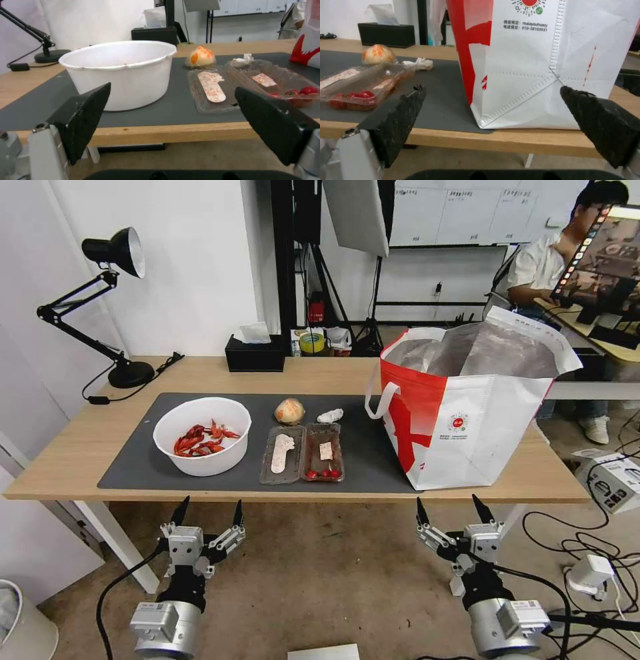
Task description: Pick up the trash from the table and place it into the takeout bag.
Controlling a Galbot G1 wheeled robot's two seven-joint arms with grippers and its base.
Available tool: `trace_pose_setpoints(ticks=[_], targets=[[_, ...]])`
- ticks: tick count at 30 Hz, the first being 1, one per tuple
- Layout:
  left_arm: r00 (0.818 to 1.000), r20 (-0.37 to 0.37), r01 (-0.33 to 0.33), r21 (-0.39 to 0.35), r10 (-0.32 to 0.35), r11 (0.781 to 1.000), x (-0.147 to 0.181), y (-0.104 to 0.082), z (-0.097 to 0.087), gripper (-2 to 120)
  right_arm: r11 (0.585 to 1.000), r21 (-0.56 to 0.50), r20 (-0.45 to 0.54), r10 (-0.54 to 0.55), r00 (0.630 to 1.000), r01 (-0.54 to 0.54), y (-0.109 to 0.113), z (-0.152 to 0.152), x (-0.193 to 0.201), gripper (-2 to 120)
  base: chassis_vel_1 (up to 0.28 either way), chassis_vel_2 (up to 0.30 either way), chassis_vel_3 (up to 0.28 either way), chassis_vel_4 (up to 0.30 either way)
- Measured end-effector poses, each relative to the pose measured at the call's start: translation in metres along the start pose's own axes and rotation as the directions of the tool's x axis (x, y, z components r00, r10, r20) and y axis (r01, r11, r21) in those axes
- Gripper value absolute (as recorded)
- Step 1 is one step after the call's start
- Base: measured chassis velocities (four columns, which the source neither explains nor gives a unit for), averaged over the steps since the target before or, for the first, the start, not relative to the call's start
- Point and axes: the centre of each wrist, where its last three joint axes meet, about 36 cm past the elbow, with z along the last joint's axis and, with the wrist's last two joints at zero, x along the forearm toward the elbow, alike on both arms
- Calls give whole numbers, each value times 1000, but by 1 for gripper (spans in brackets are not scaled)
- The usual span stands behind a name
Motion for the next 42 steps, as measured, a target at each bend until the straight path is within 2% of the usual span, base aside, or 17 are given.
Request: trace_pose_setpoints(ticks=[26,31,34,36,42], targets=[[1000,-9,2,8,-2,1000,0,0,0,100,1000,-4,-23,-15,1000,15,-4,-3,-4,100,0,0,0,0],[997,-72,32,59,-27,998,-3,3,-10,100,999,-9,-78,-52,996,51,-16,-17,-17,100,0,0,0,0],[989,-142,61,115,-45,992,-6,6,-21,100,996,-10,-131,-86,988,85,-26,-30,-27,100,0,0,0,0],[987,-155,65,125,-46,990,-7,6,-23,100,996,-8,-142,-93,985,92,-28,-33,-29,100,0,0,0,0],[959,-282,102,221,-36,970,-10,12,-43,100,987,6,-247,-156,956,162,-44,-61,-47,100,0,0,0,0]])
